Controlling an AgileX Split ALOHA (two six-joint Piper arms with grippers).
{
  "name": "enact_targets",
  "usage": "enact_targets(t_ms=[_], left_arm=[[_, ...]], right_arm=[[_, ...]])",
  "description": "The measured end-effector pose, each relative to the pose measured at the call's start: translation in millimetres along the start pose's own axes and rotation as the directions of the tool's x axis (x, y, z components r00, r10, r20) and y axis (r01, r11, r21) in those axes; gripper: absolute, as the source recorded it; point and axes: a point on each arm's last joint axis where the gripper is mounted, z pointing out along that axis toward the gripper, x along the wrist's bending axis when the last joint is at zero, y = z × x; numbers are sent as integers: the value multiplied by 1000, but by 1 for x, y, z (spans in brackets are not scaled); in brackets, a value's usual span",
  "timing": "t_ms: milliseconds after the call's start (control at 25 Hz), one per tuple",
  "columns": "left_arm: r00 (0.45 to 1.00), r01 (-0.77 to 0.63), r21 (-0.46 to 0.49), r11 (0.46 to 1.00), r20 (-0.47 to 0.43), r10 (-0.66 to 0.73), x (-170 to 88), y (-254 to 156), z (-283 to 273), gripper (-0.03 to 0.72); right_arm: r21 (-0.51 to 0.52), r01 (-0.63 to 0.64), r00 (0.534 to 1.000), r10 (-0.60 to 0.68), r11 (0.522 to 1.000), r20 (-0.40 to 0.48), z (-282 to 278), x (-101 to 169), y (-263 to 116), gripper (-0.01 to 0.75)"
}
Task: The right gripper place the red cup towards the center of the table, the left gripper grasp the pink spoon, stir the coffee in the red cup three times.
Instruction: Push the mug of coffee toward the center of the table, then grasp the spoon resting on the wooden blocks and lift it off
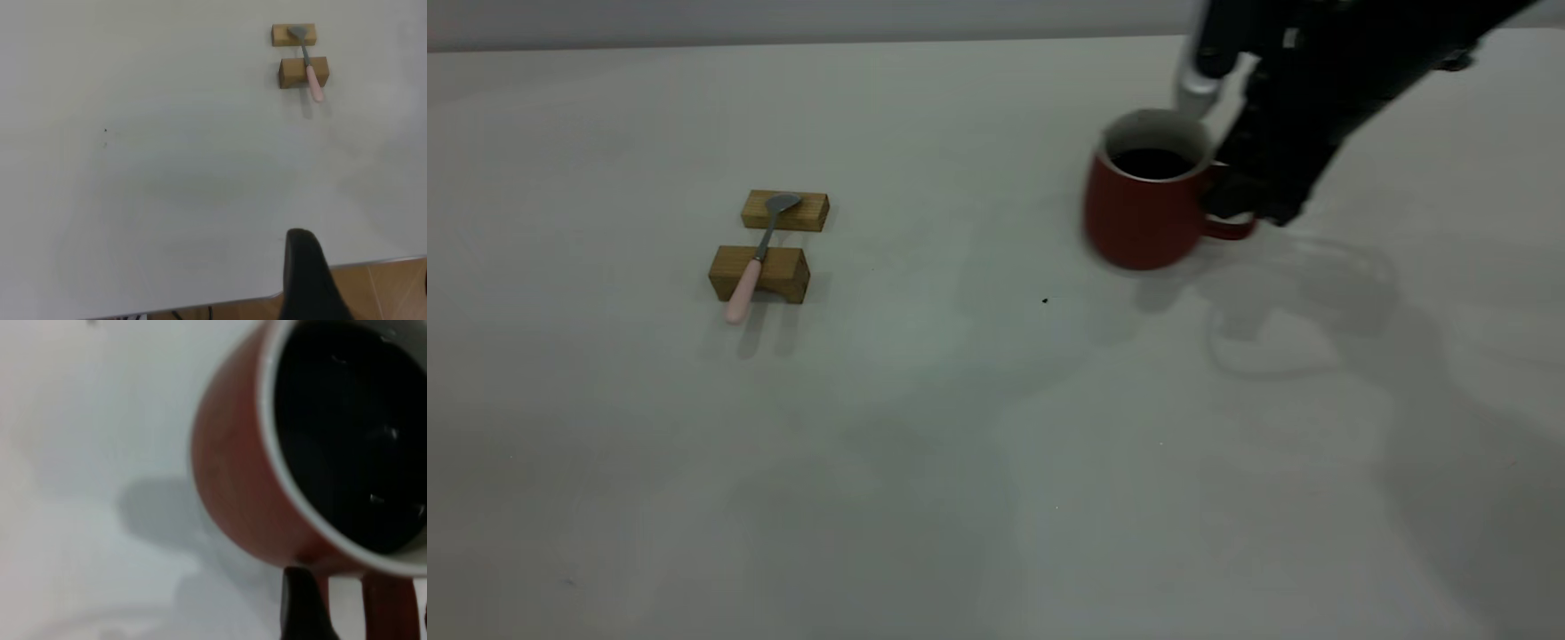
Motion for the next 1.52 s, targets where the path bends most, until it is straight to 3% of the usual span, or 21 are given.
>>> enact_targets(t_ms=[280,520,760,880,1000,1160,1280,1360,1440,1520], left_arm=[[1000,0,0,1000,-1,0,0,0,0,492],[1000,0,0,1000,-1,0,0,0,0,492],[1000,0,0,1000,-1,0,0,0,0,492],[1000,0,0,1000,-1,0,0,0,0,492],[1000,0,0,1000,-1,0,0,0,0,492],[1000,0,0,1000,-1,0,0,0,0,492],[1000,0,0,1000,-1,0,0,0,0,492],[1000,0,0,1000,-1,0,0,0,0,492],[1000,0,0,1000,-1,0,0,0,0,492],[1000,0,0,1000,-1,0,0,0,0,492]], right_arm=[[-85,46,999,-47,995,-15,15,14,51,462],[-105,47,998,-50,993,-25,15,17,60,462],[-147,-180,982,186,973,24,-34,-9,56,461],[-201,-411,906,424,889,22,-84,-18,52,461],[-261,-661,737,675,703,-48,-145,-6,53,460],[-282,-779,610,782,560,-130,-222,33,52,460],[-185,-858,510,837,479,-200,-260,64,40,460],[-99,-894,448,875,437,-185,-281,75,27,460],[5,-916,396,908,400,-137,-299,87,12,460],[69,-918,389,920,391,-42,-317,99,-3,460]])
